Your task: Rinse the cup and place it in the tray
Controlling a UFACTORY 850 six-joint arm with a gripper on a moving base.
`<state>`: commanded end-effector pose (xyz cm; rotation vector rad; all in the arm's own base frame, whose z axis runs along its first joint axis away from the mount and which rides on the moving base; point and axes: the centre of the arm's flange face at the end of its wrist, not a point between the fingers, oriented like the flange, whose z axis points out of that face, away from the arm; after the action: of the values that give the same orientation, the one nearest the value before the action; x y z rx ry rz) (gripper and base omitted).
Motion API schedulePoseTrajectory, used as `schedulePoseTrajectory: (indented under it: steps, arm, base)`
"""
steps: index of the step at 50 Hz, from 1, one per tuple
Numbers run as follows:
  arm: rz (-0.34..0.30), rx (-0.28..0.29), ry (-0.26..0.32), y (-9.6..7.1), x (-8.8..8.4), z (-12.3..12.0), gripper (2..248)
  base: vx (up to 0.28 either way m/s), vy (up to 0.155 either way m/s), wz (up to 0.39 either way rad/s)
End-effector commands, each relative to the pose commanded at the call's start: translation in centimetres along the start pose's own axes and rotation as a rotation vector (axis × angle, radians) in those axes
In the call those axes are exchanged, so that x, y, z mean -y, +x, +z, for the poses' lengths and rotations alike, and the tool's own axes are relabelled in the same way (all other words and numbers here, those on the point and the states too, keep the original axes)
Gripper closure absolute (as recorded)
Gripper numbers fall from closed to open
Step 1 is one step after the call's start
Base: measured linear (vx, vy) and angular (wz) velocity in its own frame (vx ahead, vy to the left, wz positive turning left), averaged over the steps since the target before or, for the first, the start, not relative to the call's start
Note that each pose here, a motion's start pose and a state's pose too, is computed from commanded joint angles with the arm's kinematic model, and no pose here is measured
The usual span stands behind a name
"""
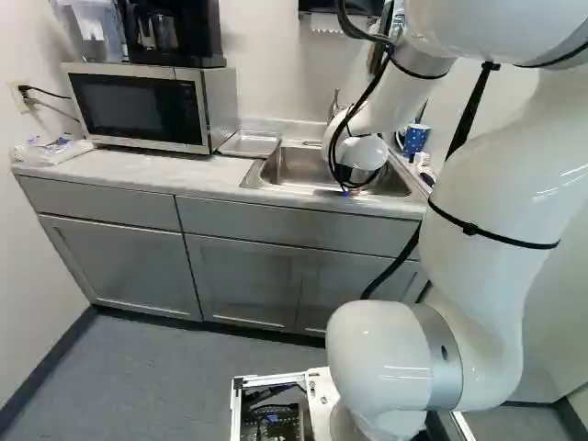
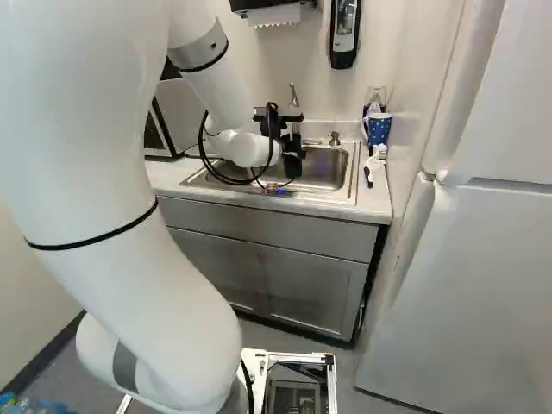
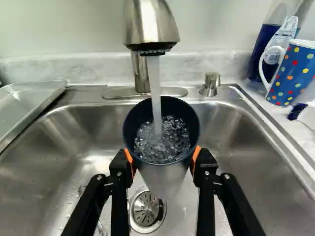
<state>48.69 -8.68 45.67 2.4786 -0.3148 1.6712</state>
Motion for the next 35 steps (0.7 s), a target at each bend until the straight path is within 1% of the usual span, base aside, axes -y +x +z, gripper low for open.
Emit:
schedulePoseTrajectory:
  steps: [7,24,35]
  arm:
    - [-0.006,0.0,0.015,0.0,0.8,0.1,126]
    - [-0.025,-0.001,0.062,0.1,3.4,0.4,126]
    - [-0.038,-0.001,0.094,0.0,5.1,0.0,126]
  base:
    - [0.0,0.0,0.0]
    - [0.0,0.0,0.0]
    - [0.0,0.0,0.0]
